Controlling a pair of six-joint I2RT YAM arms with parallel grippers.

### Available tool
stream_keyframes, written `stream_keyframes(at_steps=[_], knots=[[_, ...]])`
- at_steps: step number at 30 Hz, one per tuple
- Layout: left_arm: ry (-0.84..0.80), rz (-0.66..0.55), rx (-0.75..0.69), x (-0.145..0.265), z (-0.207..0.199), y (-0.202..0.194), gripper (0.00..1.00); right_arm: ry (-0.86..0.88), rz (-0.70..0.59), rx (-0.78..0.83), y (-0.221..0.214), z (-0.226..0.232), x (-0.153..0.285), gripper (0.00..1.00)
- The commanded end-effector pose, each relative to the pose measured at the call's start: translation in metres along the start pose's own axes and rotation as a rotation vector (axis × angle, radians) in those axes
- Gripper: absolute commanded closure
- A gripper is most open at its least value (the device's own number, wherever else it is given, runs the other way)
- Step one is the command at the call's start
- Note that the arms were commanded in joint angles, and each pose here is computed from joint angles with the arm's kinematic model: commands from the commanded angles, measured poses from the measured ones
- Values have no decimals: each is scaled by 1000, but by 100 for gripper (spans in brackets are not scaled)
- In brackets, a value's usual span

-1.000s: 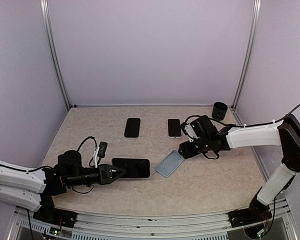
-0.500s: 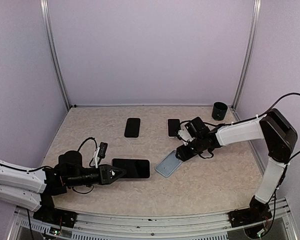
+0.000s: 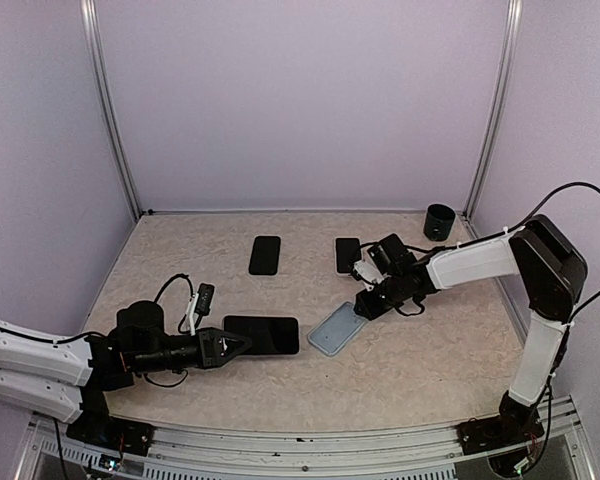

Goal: Put the phone into the phone case
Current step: Move the phone case to the center of the board.

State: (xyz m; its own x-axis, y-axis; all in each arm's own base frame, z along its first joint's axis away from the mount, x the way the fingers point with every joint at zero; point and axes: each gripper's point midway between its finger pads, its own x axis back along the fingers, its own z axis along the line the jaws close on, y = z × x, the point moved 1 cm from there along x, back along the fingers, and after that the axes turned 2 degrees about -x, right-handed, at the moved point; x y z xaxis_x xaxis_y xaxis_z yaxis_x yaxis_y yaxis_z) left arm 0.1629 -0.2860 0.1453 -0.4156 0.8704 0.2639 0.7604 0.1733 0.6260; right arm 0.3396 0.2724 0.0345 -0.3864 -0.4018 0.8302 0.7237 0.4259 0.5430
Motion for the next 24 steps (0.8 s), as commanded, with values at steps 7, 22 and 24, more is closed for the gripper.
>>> stream_keyframes(at_steps=[7, 22, 24], knots=[[-34, -68, -2, -3, -9, 15, 100, -4, -56, -194, -3, -4, 17, 92], [-22, -74, 26, -6, -3, 13, 100, 12, -147, -409, -35, 20, 40, 91], [-22, -73, 27, -5, -3, 13, 100, 21, -141, -402, -36, 27, 38, 90]])
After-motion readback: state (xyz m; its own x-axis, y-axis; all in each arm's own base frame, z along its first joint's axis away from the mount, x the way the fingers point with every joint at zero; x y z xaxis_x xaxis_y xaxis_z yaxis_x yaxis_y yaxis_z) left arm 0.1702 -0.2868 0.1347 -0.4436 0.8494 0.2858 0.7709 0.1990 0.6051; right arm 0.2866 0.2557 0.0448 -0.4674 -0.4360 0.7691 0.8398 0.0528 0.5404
